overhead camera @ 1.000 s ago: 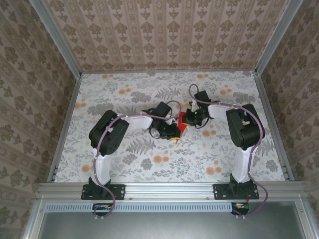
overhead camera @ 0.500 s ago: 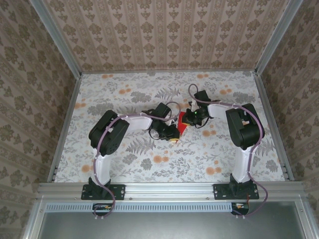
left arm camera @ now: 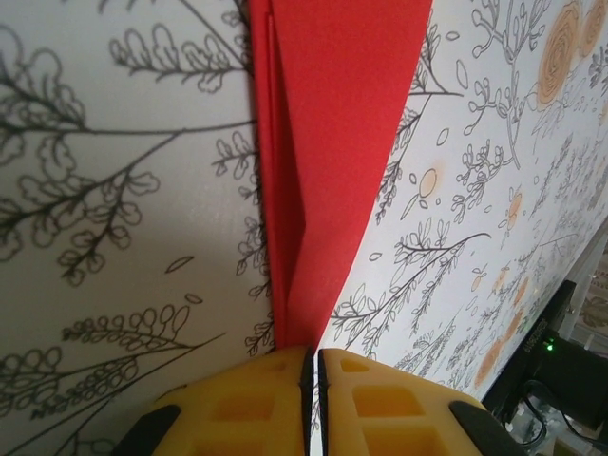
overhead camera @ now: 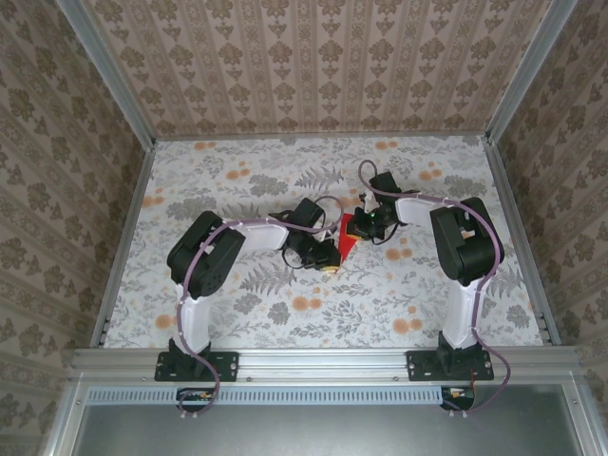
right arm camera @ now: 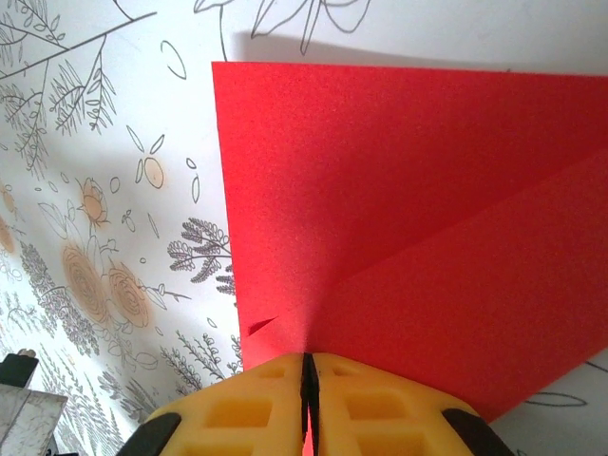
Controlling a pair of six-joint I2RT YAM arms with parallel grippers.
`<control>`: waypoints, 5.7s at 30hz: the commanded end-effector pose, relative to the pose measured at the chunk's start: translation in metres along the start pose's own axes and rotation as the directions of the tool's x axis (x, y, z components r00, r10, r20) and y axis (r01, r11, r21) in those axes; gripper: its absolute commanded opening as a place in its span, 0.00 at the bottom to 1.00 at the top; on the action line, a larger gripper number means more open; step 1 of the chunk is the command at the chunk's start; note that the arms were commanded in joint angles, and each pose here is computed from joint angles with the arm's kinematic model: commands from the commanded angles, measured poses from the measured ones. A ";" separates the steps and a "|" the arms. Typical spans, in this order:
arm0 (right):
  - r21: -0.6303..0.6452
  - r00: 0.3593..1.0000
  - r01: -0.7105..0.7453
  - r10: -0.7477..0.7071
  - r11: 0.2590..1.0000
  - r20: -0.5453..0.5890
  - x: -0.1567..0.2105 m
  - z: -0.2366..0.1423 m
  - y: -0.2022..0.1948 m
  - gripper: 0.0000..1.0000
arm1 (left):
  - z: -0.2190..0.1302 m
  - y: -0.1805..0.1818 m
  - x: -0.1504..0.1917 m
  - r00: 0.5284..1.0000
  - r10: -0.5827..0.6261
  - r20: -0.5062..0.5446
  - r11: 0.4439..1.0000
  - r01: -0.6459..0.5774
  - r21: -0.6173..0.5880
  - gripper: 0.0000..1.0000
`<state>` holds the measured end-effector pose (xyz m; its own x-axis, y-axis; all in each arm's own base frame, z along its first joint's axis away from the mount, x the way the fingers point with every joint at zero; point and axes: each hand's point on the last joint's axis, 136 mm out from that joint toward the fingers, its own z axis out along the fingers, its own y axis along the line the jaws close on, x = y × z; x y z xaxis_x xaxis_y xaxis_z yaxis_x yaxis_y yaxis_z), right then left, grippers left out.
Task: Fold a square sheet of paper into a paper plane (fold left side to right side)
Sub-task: Fold the wing for the fifth time at the center of the table, then pick up the paper plane at the center of the table, then place the paper plane at the center of the table, then pick up the paper plane at the center of the table.
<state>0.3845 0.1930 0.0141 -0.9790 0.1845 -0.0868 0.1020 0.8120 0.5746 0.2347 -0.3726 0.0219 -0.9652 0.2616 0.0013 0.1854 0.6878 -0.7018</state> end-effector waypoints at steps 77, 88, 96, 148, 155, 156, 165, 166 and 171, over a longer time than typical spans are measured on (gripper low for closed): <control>0.107 0.989 0.085 -0.097 0.991 0.112 -0.036 -0.040 0.015 0.23 | -0.067 -0.031 0.008 0.983 0.163 0.086 0.978 -0.172 0.115 0.19; 0.303 0.949 -0.081 -0.019 0.950 0.314 -0.006 -0.102 0.006 0.64 | -0.152 -0.002 -0.057 0.885 0.091 0.456 0.995 -0.103 0.001 0.35; 0.364 0.960 -0.141 0.037 0.921 0.278 0.016 -0.063 0.009 0.65 | -0.170 0.018 -0.063 0.857 0.044 0.513 0.999 -0.049 -0.004 0.36; 0.474 0.932 0.301 -0.361 0.828 0.039 0.086 -0.071 0.057 0.54 | -0.240 0.026 -0.059 0.752 0.111 0.650 0.987 -0.010 -0.157 0.57; 0.644 0.929 0.291 -0.370 0.708 -0.013 0.074 -0.049 0.040 0.56 | -0.245 0.036 -0.051 0.741 0.097 0.665 0.988 0.007 -0.152 0.58; 0.662 0.927 0.293 -0.375 0.690 -0.019 0.072 -0.047 0.039 0.56 | -0.245 0.037 -0.051 0.739 0.094 0.667 0.989 0.010 -0.151 0.58; 0.723 0.920 0.317 -0.385 0.613 -0.077 0.072 -0.028 0.028 0.50 | -0.247 0.047 -0.045 0.739 0.082 0.669 0.989 0.024 -0.147 0.59; 0.727 0.920 0.317 -0.384 0.609 -0.080 0.072 -0.027 0.026 0.48 | -0.248 0.048 -0.045 0.737 0.079 0.671 0.989 0.027 -0.146 0.59; 0.740 0.921 0.322 -0.375 0.590 -0.102 0.074 -0.022 0.018 0.46 | -0.248 0.049 -0.044 0.738 0.076 0.670 0.989 0.028 -0.143 0.59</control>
<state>0.3109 0.2181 0.0373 -0.9549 -0.1889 -0.2289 -0.1348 0.9632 -0.2325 0.3330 -0.1850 0.1570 -0.8359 -0.2162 -0.5045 0.1528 0.7911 -0.5922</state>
